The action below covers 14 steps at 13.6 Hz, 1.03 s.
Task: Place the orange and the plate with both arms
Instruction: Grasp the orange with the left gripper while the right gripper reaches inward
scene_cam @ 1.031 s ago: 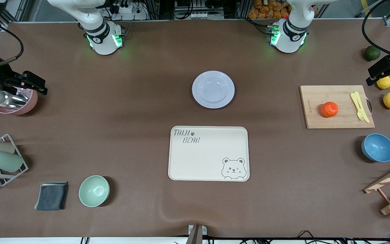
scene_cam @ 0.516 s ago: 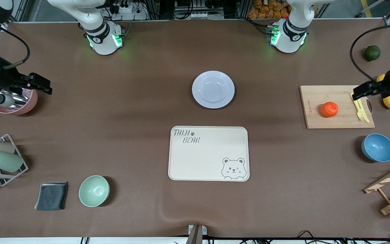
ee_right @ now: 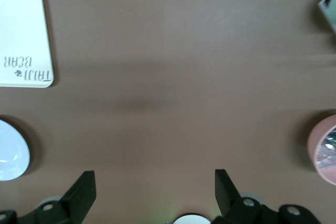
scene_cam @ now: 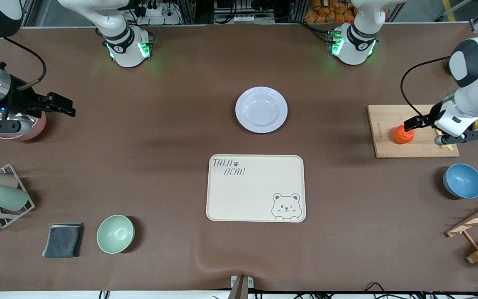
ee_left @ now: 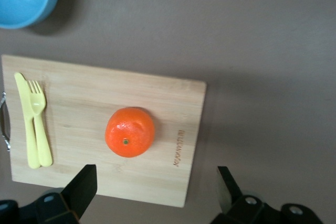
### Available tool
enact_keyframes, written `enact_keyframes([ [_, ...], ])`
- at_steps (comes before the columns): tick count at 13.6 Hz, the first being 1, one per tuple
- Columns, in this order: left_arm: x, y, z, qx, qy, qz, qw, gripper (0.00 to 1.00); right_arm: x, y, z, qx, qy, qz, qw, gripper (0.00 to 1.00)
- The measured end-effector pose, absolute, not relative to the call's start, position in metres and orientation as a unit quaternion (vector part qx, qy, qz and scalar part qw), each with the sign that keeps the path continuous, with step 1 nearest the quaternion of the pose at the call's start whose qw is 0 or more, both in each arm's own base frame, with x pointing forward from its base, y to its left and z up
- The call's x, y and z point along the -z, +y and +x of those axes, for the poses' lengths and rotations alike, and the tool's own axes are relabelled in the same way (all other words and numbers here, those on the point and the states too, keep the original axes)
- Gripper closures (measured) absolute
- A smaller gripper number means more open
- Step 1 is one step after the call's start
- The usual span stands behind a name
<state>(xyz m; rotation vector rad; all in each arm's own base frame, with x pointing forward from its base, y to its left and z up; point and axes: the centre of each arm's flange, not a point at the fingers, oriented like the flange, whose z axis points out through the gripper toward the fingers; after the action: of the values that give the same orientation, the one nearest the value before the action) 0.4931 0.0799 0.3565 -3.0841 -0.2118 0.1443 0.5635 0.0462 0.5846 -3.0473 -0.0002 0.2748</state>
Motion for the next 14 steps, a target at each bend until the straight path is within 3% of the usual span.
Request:
enact_keyframes([
  [3,-0.334,0.099,0.479,-0.053,-0.059,-0.995,0.054,0.0,-0.57,0.047,0.566,-0.106,0.027,-0.993,0.054,0.0],
  [14,-0.258,0.12,0.476,-0.077,-0.071,-0.994,0.039,0.0,-0.505,0.062,0.576,-0.142,0.095,-0.973,0.154,0.0],
])
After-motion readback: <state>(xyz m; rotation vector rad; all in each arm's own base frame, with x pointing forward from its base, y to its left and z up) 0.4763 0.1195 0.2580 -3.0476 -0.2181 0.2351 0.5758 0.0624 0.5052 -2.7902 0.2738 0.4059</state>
